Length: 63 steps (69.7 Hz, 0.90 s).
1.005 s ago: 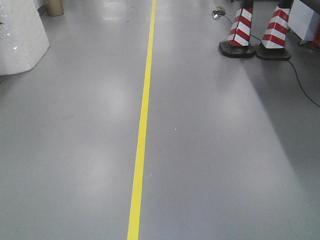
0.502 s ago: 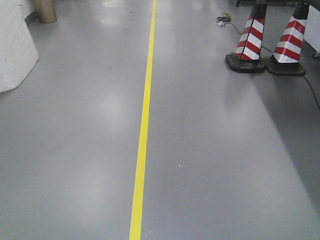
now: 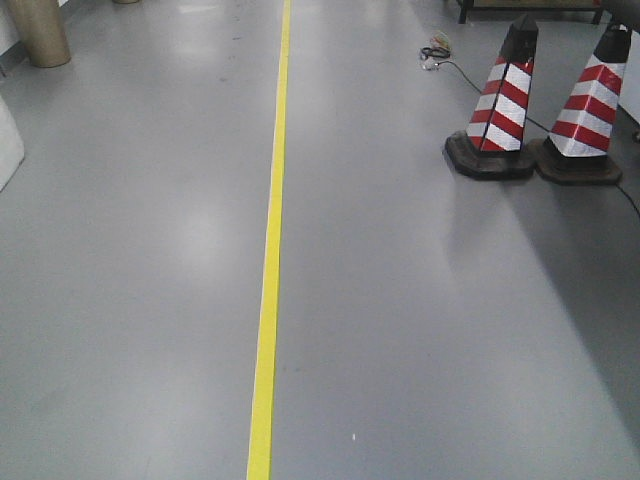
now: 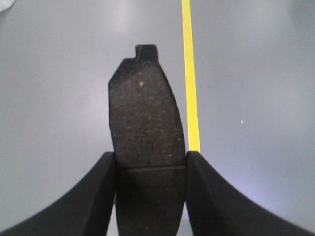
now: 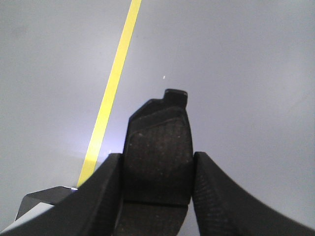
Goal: Move and align brake pads A on conveyor
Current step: 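Drive along the yellow floor line past the striped cones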
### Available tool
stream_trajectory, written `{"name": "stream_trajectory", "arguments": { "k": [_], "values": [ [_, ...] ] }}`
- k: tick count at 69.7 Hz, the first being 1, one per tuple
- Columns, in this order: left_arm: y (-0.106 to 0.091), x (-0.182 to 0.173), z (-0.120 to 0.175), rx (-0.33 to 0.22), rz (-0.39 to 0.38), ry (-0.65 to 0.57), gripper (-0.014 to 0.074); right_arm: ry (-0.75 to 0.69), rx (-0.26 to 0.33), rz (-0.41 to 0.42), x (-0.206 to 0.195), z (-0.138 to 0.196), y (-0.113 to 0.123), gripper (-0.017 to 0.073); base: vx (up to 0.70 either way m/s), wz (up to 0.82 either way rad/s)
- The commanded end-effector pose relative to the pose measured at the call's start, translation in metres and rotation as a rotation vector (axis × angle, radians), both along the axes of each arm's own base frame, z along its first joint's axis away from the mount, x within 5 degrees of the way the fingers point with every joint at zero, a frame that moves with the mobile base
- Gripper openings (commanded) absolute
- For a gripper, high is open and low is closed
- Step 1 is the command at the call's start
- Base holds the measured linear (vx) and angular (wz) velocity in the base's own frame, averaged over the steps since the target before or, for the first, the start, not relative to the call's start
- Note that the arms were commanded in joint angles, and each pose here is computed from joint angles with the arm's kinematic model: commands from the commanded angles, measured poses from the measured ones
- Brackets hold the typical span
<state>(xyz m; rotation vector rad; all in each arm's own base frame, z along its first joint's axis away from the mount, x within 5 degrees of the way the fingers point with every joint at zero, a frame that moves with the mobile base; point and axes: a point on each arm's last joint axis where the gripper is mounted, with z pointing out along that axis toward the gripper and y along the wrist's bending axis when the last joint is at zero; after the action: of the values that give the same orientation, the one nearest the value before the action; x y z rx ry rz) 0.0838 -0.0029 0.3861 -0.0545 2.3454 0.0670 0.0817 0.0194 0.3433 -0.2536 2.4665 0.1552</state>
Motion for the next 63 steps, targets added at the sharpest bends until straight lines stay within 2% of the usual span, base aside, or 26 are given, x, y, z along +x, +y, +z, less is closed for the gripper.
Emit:
{"name": "stream_trajectory", "arguments": {
  "k": [1,63],
  "values": [
    [0.0005,0.0037,0.0104,0.002,0.0,-0.075,-0.0006,-0.08,0.014,-0.006,0.0038,0.011,0.0003,-0.0007,0.77,-0.06],
    [0.0005,0.0037,0.0104,0.002,0.0,-0.076,-0.0006,-0.081,0.014,-0.006,0.0038,0.011,0.0003,-0.0007,0.77,0.0]
  ]
}}
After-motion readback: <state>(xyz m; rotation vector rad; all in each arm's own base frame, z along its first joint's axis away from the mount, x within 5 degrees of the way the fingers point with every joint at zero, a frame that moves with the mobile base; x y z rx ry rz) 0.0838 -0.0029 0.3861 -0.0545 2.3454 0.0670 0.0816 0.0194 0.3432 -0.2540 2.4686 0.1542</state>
